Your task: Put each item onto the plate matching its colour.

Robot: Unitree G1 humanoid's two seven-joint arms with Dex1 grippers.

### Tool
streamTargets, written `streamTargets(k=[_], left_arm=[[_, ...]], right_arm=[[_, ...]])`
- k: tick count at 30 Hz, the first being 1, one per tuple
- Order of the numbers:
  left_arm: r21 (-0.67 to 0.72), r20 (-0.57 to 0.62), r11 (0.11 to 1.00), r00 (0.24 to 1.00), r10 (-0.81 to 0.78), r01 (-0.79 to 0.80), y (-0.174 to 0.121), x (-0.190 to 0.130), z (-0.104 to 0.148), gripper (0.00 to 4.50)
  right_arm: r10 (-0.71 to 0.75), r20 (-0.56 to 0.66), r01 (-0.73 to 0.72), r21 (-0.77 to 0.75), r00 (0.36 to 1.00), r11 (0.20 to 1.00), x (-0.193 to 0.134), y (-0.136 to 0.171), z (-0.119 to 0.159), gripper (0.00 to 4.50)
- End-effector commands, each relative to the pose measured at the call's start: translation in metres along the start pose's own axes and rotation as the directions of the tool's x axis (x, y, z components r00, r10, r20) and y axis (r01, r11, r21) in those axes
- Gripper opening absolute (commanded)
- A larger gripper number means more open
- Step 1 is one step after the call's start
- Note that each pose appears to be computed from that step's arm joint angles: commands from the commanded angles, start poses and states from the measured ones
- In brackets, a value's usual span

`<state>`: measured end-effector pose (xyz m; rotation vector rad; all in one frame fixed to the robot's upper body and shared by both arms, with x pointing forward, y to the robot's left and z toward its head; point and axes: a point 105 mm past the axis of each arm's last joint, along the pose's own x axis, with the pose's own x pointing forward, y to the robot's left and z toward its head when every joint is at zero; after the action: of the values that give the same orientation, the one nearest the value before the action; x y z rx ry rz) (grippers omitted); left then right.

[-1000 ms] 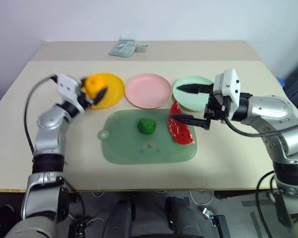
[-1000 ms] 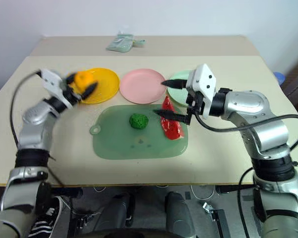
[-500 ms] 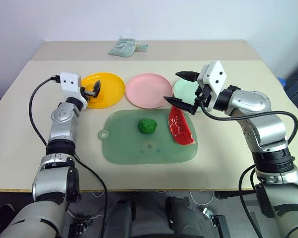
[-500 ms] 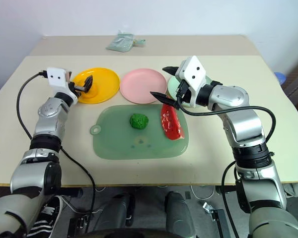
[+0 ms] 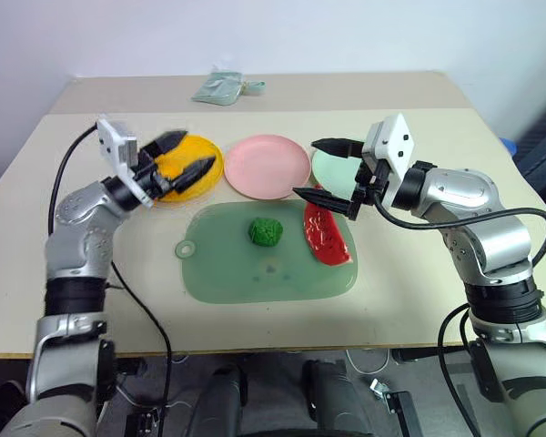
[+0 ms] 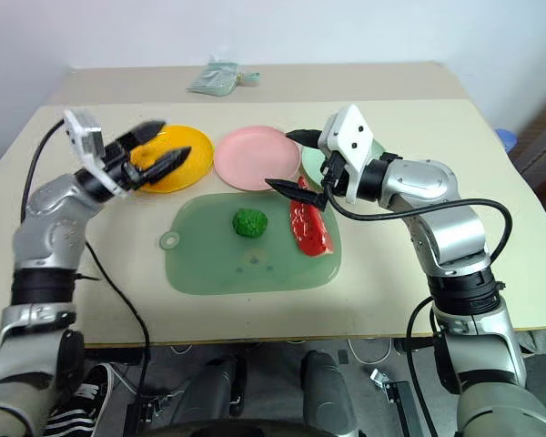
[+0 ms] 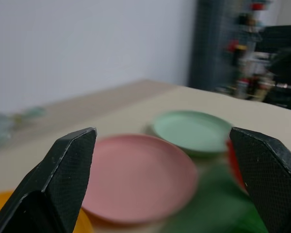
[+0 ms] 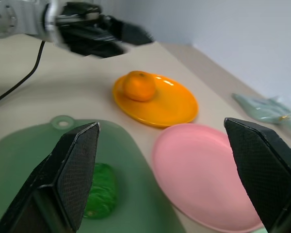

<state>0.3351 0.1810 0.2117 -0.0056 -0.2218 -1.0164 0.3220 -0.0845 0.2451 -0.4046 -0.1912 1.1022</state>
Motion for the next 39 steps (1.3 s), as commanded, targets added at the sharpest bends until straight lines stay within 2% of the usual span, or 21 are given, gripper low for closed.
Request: streamTargets(k=[1, 5, 10, 14, 17, 20, 25, 29, 33, 36, 37, 38, 39], left_arm=[[0.015, -0.011, 0.987, 0.987, -0.158, 0.158, -0.027, -0.009, 0.013, 4.48], [0.017, -0.13, 0.987, 0.979, -0.159, 0.163, -0.031, -0.024, -0.001, 4.48], [0.006, -0.152, 0.985, 0.973, -0.172, 0.175, -0.038, -0.029, -0.002, 4.48], [0.013, -0.171, 0.98, 0.966, -0.194, 0.199, -0.046, -0.028, -0.007, 4.48], [0.043, -0.177, 0.977, 0.964, -0.198, 0.209, -0.05, -0.032, -0.006, 4.48], [0.062, -0.225, 0.975, 0.955, -0.193, 0.211, -0.049, -0.04, -0.012, 4.48], [0.068, -0.221, 0.979, 0.96, -0.171, 0.19, -0.047, -0.043, -0.012, 4.48], [0.091, -0.216, 0.978, 0.962, -0.166, 0.189, -0.049, -0.043, -0.012, 4.48], [0.104, -0.226, 0.98, 0.964, -0.142, 0.169, -0.047, -0.048, -0.011, 4.48], [0.111, -0.22, 0.982, 0.967, -0.125, 0.152, -0.046, -0.05, -0.01, 4.5], [0.107, -0.218, 0.983, 0.968, -0.126, 0.152, -0.046, -0.051, -0.01, 4.5], [0.108, -0.214, 0.983, 0.969, -0.126, 0.151, -0.047, -0.051, -0.009, 4.5], [0.107, -0.202, 0.984, 0.972, -0.119, 0.142, -0.046, -0.05, -0.008, 4.5]], right_arm=[[0.06, -0.012, -0.061, -0.054, 0.998, 0.997, 0.012, 0.013, 0.008, 4.21], [0.064, -0.03, -0.065, -0.027, 0.997, 0.998, 0.017, 0.017, 0.001, 4.21], [0.078, -0.057, -0.08, -0.033, 0.995, 0.996, 0.013, 0.016, -0.005, 4.21], [0.094, -0.066, -0.097, -0.043, 0.993, 0.994, 0.022, 0.025, -0.006, 4.21], [0.053, -0.145, -0.062, -0.061, 0.988, 0.996, 0.037, 0.029, -0.023, 4.21], [0.059, -0.205, -0.069, -0.042, 0.977, 0.997, 0.049, 0.038, -0.034, 4.21], [0.082, -0.324, -0.112, -0.073, 0.942, 0.991, 0.062, 0.043, -0.054, 4.21], [0.078, -0.431, -0.114, -0.057, 0.899, 0.992, 0.068, 0.041, -0.078, 4.21], [0.107, -0.472, -0.129, -0.014, 0.875, 0.992, 0.068, 0.044, -0.089, 4.21], [0.114, -0.484, -0.135, -0.008, 0.867, 0.991, 0.067, 0.043, -0.093, 3.35], [0.106, -0.481, -0.129, -0.015, 0.87, 0.992, 0.067, 0.041, -0.092, 2.9], [0.104, -0.457, -0.119, -0.004, 0.884, 0.993, 0.069, 0.04, -0.087, 2.37], [0.095, -0.399, -0.095, 0.02, 0.912, 0.995, 0.073, 0.036, -0.073, 2.04]])
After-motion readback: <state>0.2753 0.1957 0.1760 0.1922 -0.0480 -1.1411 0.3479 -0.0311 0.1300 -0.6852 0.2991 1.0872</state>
